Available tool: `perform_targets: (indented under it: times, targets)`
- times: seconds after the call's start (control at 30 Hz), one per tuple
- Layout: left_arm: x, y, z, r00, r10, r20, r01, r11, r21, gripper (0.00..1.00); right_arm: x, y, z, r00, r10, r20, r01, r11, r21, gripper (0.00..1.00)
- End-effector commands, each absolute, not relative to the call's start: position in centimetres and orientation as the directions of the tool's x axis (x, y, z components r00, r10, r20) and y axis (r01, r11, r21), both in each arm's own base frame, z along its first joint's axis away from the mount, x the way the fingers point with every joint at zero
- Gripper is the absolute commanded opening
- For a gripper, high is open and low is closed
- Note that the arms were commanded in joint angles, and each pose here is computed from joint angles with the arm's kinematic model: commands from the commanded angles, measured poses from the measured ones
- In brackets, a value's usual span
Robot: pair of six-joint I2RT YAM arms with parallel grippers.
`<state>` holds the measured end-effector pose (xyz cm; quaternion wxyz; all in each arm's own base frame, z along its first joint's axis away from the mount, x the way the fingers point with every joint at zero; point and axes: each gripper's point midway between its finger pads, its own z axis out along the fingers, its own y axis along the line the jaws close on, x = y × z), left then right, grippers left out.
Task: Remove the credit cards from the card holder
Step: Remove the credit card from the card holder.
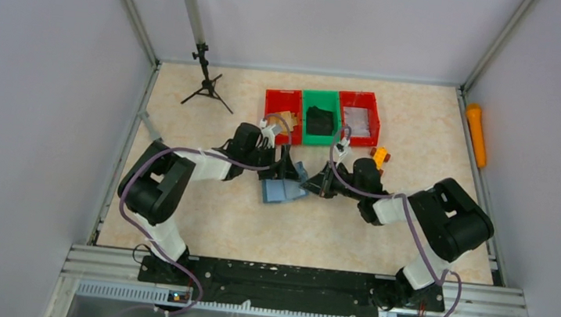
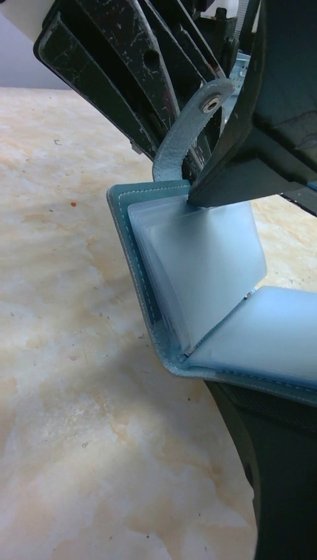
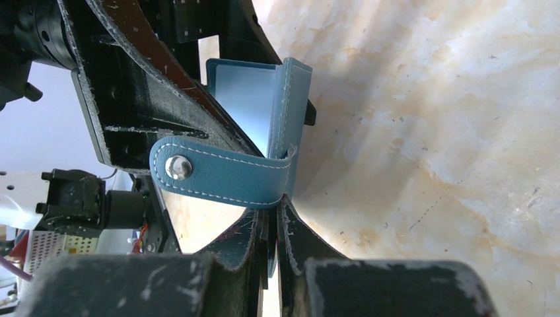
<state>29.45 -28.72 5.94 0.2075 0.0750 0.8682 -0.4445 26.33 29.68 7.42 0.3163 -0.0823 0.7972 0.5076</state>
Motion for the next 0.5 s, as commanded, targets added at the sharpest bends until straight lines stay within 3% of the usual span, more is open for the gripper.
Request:
perform_targets:
  times: [0.0, 0.17, 0.47]
  targets:
    - [30.30, -29.34, 6.76, -0.885, -0.050, -0.463, 0.350, 0.583, -0.733, 0.78, 25.55, 31.51, 12.18, -0.708, 0.195, -0.679, -0.604, 0.331, 0.725, 0.06]
    - [30.44, -29.14, 6.70, -0.884, -0.052, -0.465, 0.349, 0.589, -0.729, 0.53, 25.51, 31.49, 12.05, -0.710, 0.195, -0.677, -0.601, 0.332, 0.727, 0.15]
    - [30.68, -28.68, 6.96, -0.880, -0.069, -0.470, 0.344, 0.589, -0.731, 0.41, 25.83, 31.40, 11.40, -0.722, 0.198, -0.663, -0.577, 0.356, 0.735, 0.21]
